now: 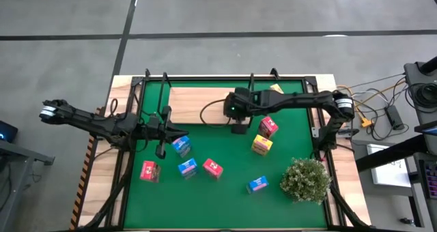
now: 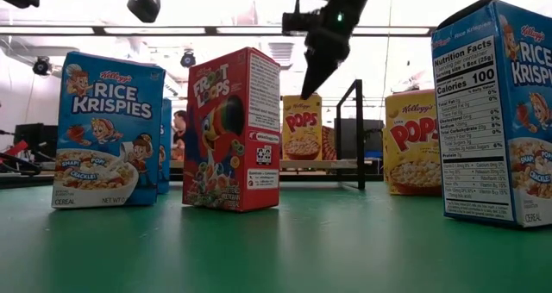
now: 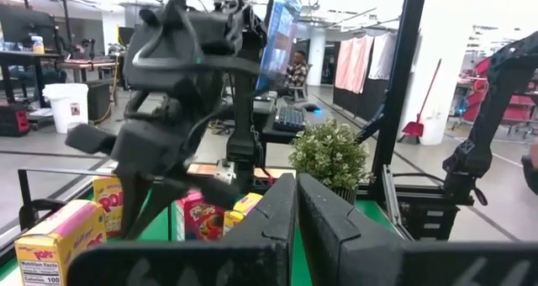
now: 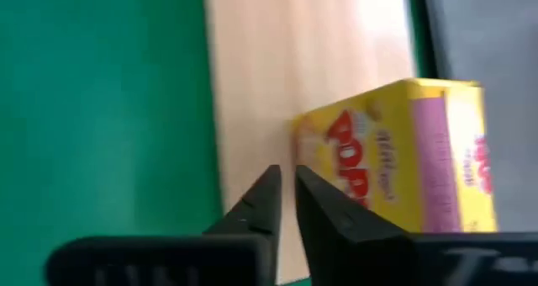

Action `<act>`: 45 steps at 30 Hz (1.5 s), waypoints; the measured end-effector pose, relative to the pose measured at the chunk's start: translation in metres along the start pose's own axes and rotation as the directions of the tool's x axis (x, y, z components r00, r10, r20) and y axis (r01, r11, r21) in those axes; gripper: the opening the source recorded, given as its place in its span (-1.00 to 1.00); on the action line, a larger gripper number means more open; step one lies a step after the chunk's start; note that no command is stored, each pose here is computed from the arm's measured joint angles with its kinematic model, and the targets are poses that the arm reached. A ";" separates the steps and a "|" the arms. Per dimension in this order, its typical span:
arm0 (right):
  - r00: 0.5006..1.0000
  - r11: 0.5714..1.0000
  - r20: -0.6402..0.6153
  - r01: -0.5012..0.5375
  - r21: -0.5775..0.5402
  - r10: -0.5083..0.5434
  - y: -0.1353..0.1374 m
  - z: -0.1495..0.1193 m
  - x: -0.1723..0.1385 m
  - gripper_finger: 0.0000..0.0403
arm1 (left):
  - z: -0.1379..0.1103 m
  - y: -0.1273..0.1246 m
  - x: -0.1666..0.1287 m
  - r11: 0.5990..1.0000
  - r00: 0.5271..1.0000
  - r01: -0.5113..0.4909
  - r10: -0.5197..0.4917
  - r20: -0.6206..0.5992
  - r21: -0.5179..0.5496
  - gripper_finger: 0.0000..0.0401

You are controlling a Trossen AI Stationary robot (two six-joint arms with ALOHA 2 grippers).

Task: Stack cereal on shelf
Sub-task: Put the bottom left yellow cereal box on the shelf

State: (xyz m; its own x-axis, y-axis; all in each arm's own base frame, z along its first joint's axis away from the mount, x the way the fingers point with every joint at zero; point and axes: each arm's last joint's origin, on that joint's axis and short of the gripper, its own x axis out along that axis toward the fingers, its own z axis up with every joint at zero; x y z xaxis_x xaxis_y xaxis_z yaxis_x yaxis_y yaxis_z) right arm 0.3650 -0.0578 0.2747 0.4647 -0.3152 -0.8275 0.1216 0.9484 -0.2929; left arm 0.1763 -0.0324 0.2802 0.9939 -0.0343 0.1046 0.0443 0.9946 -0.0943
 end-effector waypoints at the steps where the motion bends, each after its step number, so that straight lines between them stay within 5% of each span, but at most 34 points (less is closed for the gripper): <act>1: 1.000 1.000 0.005 0.017 -0.008 -0.017 0.001 -0.002 0.004 -0.93 | 0.000 0.000 0.000 1.000 1.000 0.000 0.000 0.000 0.000 -1.00; 10: 0.971 0.972 0.064 0.234 -0.031 -0.232 0.005 -0.016 0.033 -0.94 | -0.005 0.000 0.004 1.000 1.000 -0.002 0.002 -0.027 -0.006 -1.00; 24: 0.970 0.980 0.142 0.193 0.037 -0.196 0.027 0.005 0.009 -0.94 | -0.006 -0.001 0.006 1.000 1.000 -0.002 0.002 -0.026 0.000 -1.00; 29: 0.967 0.952 0.191 0.111 0.284 -0.170 0.041 0.017 -0.008 -0.94 | -0.009 0.000 0.006 0.999 0.998 -0.002 0.004 -0.055 0.044 -1.00; 34: 0.965 0.825 0.200 0.026 0.564 -0.167 0.040 0.024 -0.016 -0.94 | -0.010 0.000 0.004 0.992 0.997 0.003 0.006 -0.075 0.123 -1.00; 38: 0.963 0.753 0.213 -0.015 0.658 -0.167 0.038 0.029 -0.023 -0.94 | -0.005 0.001 -0.001 0.973 0.998 0.006 0.007 -0.054 0.230 -1.00; 45: 0.984 0.801 0.153 -0.023 0.598 -0.086 0.053 0.025 -0.033 -0.94 | 0.002 0.003 -0.007 0.946 0.999 -0.046 0.051 -0.007 0.322 -1.00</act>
State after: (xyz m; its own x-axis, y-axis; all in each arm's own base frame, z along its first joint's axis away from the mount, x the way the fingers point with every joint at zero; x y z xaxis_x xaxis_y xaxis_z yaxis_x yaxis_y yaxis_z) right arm 0.3779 0.0040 0.2980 0.5815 -0.3865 -0.7159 0.6109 0.7886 0.0705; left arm 0.1694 -0.0292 0.2817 0.9956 0.0159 0.0924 -0.0364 0.9738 0.2244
